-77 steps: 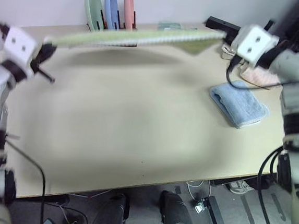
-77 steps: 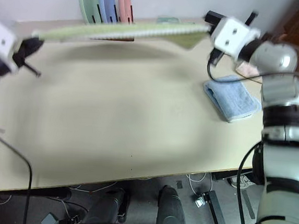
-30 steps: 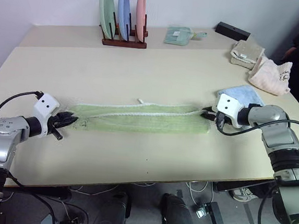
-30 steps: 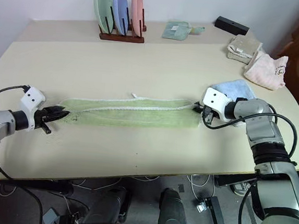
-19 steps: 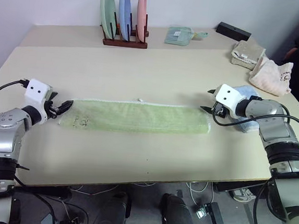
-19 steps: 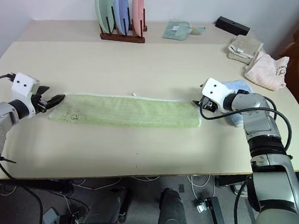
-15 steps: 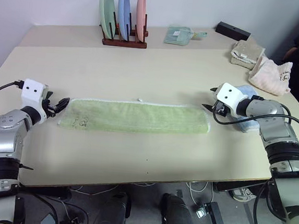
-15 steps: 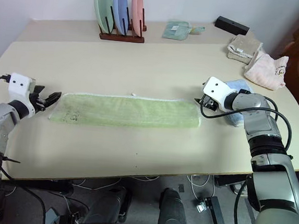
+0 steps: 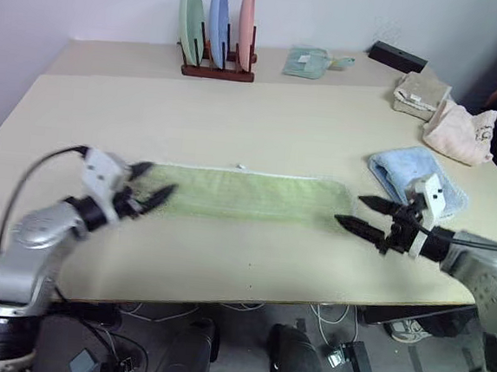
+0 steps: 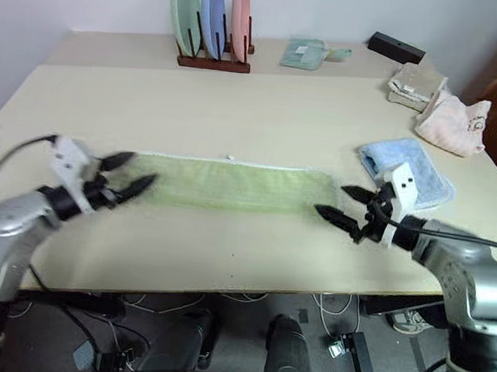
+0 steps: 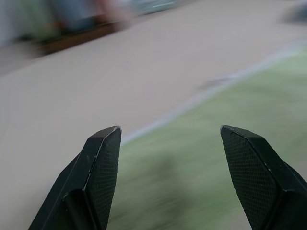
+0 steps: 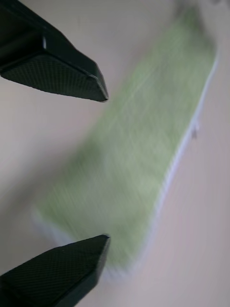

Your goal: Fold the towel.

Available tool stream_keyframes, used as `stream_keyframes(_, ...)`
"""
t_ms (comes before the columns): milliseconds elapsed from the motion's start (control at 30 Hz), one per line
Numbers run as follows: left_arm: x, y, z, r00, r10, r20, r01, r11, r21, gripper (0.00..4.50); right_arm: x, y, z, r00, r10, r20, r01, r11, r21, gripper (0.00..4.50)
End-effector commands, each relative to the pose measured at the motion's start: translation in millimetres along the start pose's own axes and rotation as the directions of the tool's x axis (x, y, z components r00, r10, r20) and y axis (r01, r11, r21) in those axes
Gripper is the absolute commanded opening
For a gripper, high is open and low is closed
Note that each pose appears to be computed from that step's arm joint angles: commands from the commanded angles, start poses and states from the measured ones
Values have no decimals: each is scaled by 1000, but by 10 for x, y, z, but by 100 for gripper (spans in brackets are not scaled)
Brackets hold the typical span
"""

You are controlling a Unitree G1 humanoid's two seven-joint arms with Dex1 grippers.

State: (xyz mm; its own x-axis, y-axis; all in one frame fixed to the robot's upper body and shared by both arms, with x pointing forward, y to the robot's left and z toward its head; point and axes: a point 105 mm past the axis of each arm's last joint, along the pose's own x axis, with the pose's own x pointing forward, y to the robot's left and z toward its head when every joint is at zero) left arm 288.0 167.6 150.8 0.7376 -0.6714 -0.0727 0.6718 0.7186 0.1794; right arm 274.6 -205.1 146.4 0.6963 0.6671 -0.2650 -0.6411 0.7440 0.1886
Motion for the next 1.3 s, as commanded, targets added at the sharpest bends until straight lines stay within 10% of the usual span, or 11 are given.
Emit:
stream_keyframes(33,193,-523,68,977,-207,41,208,978,-9,339,-64,172,-124,999,-38,-3,38,988,152,448)
stream_keyframes(567,271,-928,-16,925,-378,35,380,924,-46,339,487,-144,-325,919,-395,-17,272,600,753,448)
stream_keyframes(733,272,-937,-13,932,-361,38,363,931,-47,339,515,-324,-260,887,-462,-25,295,524,799,266)
stream_keyframes(900,254,-942,-28,938,-346,38,347,936,-54,339,448,-374,-165,866,-500,3,314,549,775,2)
stream_keyframes(1100,271,-935,-54,944,-326,40,328,942,-62,339,103,-523,187,804,-582,122,350,629,695,2)
stream_keyframes(1300,341,-939,-57,945,-322,54,325,943,-69,339,-16,-397,570,872,-476,113,461,877,137,2)
